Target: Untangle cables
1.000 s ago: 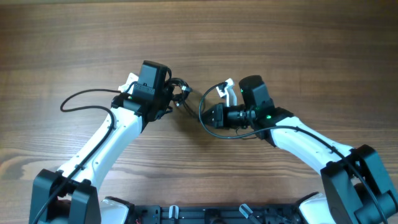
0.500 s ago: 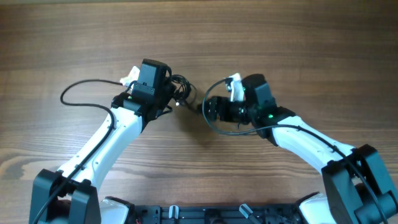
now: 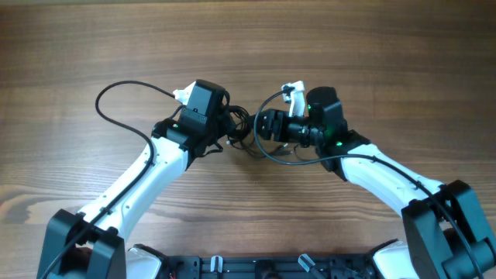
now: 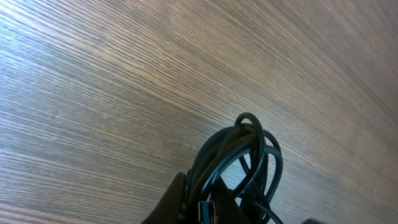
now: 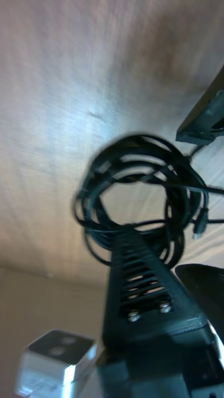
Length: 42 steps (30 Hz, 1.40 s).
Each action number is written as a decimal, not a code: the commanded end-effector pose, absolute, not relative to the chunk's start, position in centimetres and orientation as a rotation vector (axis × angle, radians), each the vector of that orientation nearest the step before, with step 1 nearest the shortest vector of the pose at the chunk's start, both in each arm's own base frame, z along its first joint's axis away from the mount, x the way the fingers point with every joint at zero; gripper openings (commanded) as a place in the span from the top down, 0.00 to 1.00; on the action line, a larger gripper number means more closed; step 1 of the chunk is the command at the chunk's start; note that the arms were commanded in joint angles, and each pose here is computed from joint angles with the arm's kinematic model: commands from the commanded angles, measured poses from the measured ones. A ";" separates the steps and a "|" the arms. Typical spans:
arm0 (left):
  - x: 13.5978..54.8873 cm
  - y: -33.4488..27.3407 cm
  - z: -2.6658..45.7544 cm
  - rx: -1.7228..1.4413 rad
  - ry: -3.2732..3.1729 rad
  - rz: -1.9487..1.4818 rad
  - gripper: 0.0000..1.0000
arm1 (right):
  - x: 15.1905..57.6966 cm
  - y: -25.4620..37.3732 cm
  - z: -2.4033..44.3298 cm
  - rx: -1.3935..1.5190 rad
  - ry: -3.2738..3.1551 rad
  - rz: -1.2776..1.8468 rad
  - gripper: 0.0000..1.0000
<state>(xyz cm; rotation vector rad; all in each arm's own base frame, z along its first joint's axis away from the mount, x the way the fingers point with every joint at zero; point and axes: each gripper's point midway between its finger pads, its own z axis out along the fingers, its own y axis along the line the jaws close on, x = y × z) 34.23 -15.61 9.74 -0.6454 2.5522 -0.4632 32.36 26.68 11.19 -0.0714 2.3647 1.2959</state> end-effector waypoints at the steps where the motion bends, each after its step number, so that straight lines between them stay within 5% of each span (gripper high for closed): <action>1: 34.5 -16.4 10.4 -0.591 2.542 -0.488 0.96 | 30.7 27.9 10.7 -0.095 2.423 1.332 0.40; 9: 34.1 -17.2 10.4 -0.564 2.554 -0.504 0.96 | 32.1 27.4 9.8 0.024 2.423 1.231 0.53; 15: 33.5 -18.5 10.5 -0.518 2.567 -0.516 0.96 | 31.7 27.7 10.0 0.035 2.431 1.272 0.95; 23: 34.7 -15.9 10.7 -0.630 2.470 -0.363 0.96 | 32.6 24.9 14.6 0.014 2.320 1.344 0.95; 27: 35.6 -13.6 10.8 -1.019 2.329 -0.393 0.96 | 30.7 20.9 11.0 0.420 2.542 1.075 0.95; 31: 36.1 -12.8 10.9 -1.394 2.168 -0.524 0.96 | 28.6 21.2 8.8 0.446 2.663 0.995 0.95; 32: 36.3 -13.3 11.0 -1.395 2.172 -0.562 0.96 | 28.5 21.5 8.6 0.436 2.666 0.994 0.81; 33: 36.4 -14.0 11.2 -1.389 2.185 -0.605 0.96 | 28.9 21.4 8.6 0.426 2.649 0.975 0.50; 34: 36.4 -14.6 11.3 -1.369 2.208 -0.644 0.96 | 29.5 20.7 8.5 0.439 2.626 0.919 0.09; 35: 36.6 -15.0 11.5 -1.289 2.237 -0.653 0.96 | 30.3 19.7 8.4 0.455 2.600 0.850 0.00; 38: 37.5 -16.4 12.6 -0.868 2.353 -0.665 0.96 | 32.3 16.8 9.4 0.519 2.526 0.840 0.00; 42: 35.1 -21.8 14.7 0.098 2.438 -0.933 0.96 | 32.7 18.9 15.4 -0.192 2.267 1.199 0.01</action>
